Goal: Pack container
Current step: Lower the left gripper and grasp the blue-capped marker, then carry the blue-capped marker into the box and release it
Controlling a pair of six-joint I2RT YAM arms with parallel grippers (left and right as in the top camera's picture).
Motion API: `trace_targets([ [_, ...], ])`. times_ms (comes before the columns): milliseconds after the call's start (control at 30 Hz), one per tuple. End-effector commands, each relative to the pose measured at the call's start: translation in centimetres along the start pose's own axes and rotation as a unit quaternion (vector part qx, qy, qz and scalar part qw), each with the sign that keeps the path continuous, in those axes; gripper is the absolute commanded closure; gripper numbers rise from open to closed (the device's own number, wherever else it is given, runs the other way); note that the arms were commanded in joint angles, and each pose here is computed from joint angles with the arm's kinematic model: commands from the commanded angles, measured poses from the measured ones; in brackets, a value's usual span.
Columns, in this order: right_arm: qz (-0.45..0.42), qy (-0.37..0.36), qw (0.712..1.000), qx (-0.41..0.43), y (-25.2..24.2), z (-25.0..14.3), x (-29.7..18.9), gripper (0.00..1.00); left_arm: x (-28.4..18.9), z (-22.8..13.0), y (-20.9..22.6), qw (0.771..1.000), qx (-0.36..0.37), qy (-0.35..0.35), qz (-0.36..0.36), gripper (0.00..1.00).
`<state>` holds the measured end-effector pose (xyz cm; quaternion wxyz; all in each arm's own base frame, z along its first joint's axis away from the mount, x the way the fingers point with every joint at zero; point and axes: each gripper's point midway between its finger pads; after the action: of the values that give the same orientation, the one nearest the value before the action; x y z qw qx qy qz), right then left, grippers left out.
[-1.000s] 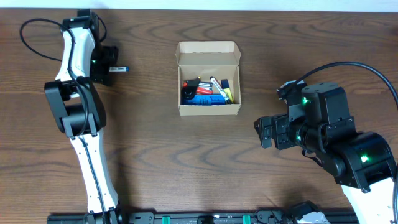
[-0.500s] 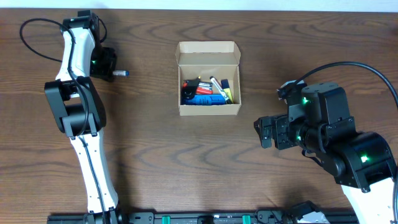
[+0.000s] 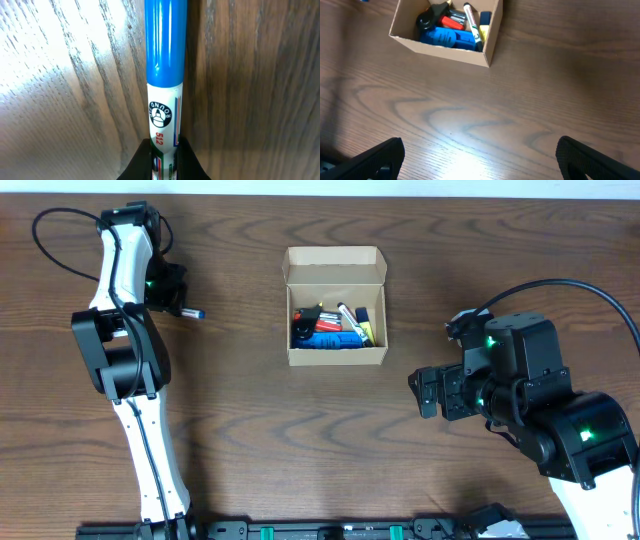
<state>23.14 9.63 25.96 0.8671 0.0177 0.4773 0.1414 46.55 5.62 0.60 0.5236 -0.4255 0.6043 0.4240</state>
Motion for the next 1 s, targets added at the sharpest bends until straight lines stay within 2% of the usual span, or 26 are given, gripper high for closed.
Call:
trace_targets([
  [0,-0.002,0.001,1.0,-0.003,-0.2,0.0,0.1,0.01,-5.6,-0.5,-1.0,0.994,0.084,-0.04,-0.05,0.94],
  [133,-0.002,0.001,1.0,-0.003,-0.2,0.0,0.1,0.01,-10.8,-2.5,-2.8,0.967,0.213,-0.089,-0.11,0.95],
  [233,-0.002,0.001,1.0,-0.003,-0.2,0.0,0.1,0.01,-14.8,-5.3,-4.4,0.916,0.345,-0.137,-0.15,0.94],
  [367,-0.002,0.001,1.0,-0.003,-0.2,0.0,0.1,0.01,-18.3,-10.7,-5.9,0.809,0.529,-0.192,-0.168,0.95],
  [500,-0.002,0.001,1.0,-0.003,-0.2,0.0,0.1,0.01,-19.1,-16.6,-6.7,0.683,0.68,-0.217,-0.156,0.94],
  [533,-0.002,0.001,1.0,-0.003,-0.2,0.0,0.1,0.01,-18.9,-18.1,-6.8,0.647,0.714,-0.221,-0.15,0.95],
  [600,-0.002,0.001,1.0,-0.003,-0.2,0.0,0.1,0.01,-18.4,-21.1,-6.8,0.561,0.786,-0.22,-0.139,0.94],
  [700,-0.002,0.001,1.0,-0.003,-0.2,0.0,0.1,0.01,-17.3,-26.1,-5.8,0.401,0.885,-0.194,-0.134,0.95],
  [733,-0.002,0.001,1.0,-0.003,-0.2,0.0,0.1,0.01,-16.9,-27.8,-5.0,0.334,0.916,-0.182,-0.13,0.94],
  [833,-0.002,0.001,1.0,-0.003,-0.2,0.0,0.1,0.01,-15.9,-31.0,-3.0,0.188,0.963,-0.156,-0.114,0.94],
  [867,-0.002,0.001,1.0,-0.003,-0.2,0.0,0.1,0.01,-15.6,-31.8,-2.4,0.146,0.972,-0.15,-0.106,0.94],
  [900,-0.002,0.001,1.0,-0.003,-0.2,0.0,0.1,0.01,-15.3,-32.4,-2.0,0.114,0.978,-0.145,-0.1,0.94],
  [933,-0.002,0.001,1.0,-0.003,-0.2,0.0,0.1,0.01,-15.1,-33.0,-1.6,0.085,0.982,-0.14,-0.095,0.94],
  [967,-0.002,0.001,1.0,-0.003,-0.2,0.0,0.1,0.01,-14.9,-33.3,-1.4,0.067,0.984,-0.137,-0.092,0.94],
])
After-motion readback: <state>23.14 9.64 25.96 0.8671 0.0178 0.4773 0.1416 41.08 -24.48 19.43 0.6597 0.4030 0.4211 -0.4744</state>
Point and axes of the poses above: each gripper's point midway between its finger pads, its own x axis out along the fingers, its own y axis along the line the jaws close on, z = x × y, and after that the axes turned 1 degree about x, right-handed
